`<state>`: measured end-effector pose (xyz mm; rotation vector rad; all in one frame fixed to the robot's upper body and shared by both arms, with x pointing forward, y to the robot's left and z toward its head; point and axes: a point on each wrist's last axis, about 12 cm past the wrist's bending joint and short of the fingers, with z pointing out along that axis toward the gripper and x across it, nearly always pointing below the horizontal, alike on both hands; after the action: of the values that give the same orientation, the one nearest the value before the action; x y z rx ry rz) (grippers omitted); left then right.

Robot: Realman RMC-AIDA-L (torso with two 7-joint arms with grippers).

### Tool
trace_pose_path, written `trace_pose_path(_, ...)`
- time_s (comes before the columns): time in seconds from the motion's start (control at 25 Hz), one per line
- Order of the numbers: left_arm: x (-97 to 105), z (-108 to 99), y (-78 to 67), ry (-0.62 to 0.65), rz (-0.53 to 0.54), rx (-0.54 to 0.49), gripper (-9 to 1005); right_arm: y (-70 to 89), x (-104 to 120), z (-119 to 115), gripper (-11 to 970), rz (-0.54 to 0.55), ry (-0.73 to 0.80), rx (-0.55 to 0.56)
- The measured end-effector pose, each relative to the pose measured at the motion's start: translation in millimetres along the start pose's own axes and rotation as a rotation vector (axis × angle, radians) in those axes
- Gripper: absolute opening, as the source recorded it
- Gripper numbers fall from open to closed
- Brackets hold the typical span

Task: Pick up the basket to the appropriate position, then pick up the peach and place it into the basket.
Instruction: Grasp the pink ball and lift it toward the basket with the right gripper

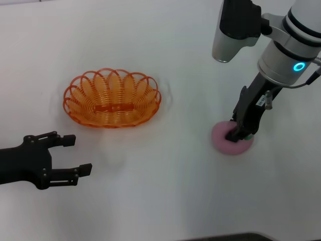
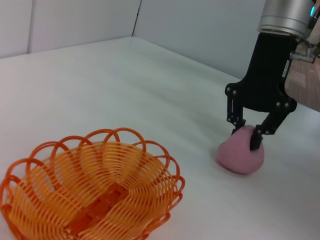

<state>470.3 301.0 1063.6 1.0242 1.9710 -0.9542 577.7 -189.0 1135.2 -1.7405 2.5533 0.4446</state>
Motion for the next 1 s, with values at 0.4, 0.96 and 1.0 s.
trace_pose_path(0.4,0.3,0.1,-0.3,0.018,-0.001,0.013,891,0.4,-1.5,-1.4,211,-0.003,0.008,0.003)
trace_pose_path(0.96,-1.2,-0.4,-1.1,0.016,-0.003,0.023,892,0.7,-3.5,-2.0,99,-0.006,0.013,0.007)
trace_pose_path(1.0,-1.3,-0.4,-1.1,0.016,-0.005,0.023,891,0.7,-3.8,-2.2,90,-0.006,0.013,0.008)
